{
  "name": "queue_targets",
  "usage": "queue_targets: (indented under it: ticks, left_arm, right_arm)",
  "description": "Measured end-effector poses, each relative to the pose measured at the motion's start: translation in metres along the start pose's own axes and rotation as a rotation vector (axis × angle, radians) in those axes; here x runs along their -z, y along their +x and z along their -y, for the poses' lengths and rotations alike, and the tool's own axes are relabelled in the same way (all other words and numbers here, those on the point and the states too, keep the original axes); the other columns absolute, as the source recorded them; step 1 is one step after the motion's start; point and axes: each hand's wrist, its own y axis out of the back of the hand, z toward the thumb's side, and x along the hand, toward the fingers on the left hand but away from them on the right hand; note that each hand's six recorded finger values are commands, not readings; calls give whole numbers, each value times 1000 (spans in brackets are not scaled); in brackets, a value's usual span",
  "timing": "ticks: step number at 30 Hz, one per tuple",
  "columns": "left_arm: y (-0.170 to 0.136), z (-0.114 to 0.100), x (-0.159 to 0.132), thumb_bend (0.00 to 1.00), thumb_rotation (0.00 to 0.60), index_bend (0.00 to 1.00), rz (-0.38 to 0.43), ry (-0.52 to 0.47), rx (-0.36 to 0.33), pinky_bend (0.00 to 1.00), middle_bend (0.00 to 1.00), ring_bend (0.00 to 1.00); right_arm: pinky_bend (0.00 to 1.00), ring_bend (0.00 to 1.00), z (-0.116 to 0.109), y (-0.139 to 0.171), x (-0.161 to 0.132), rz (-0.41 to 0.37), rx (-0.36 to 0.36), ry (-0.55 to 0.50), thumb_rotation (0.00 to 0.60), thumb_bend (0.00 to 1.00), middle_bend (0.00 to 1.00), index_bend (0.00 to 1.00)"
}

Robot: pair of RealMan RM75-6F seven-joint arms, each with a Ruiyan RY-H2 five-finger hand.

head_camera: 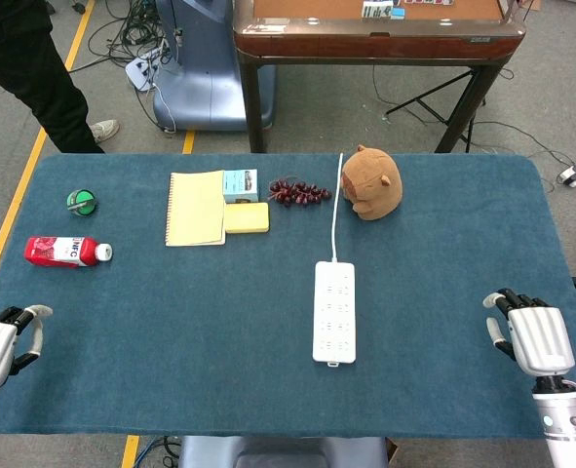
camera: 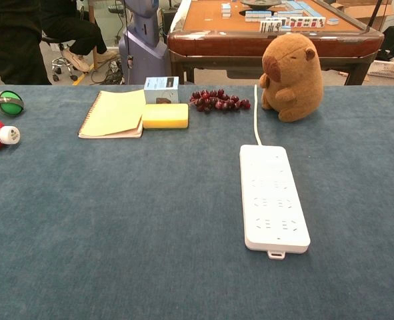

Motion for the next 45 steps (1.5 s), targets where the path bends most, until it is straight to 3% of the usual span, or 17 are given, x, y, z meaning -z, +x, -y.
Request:
queue_targets:
  ticks: [13, 17, 22, 26, 31, 45]
  left_arm:
    - [-1, -2, 6, 606, 600, 457, -22, -5, 0, 640, 532, 432]
    - [-1, 0, 6, 606, 600, 457, -19, -2, 6, 640, 532, 432]
    - [-3, -4, 6, 606, 600, 457, -19, -10, -8, 641, 532, 432]
    - [-4, -7, 8, 606, 600, 457, -22, -16, -14, 640, 532, 432]
    - [-4, -7, 10, 606, 600, 457, -26, -19, -11, 640, 532, 432]
    - [-3, -6, 14, 606, 600, 457, -33, -26, -5, 640, 532, 432]
  right_arm:
    - [599, 504, 12, -11, -20, -66, -34, 8, 600, 380, 449, 422]
    - [773, 704, 15, -25, -37, -122, -45, 14, 600, 418, 584, 422]
    - [926, 921, 18, -57, -70, -218, -72, 32, 600, 655, 800, 422]
    - [995, 996, 20, -86, -99, -279, -100, 60, 600, 734, 912, 422]
    - [1000, 1000, 25, -120, -132, -310, -136, 100, 600, 818, 995, 422]
    - [1000, 1000, 52, -160, -202, -357, -205, 199, 600, 856, 1000, 422]
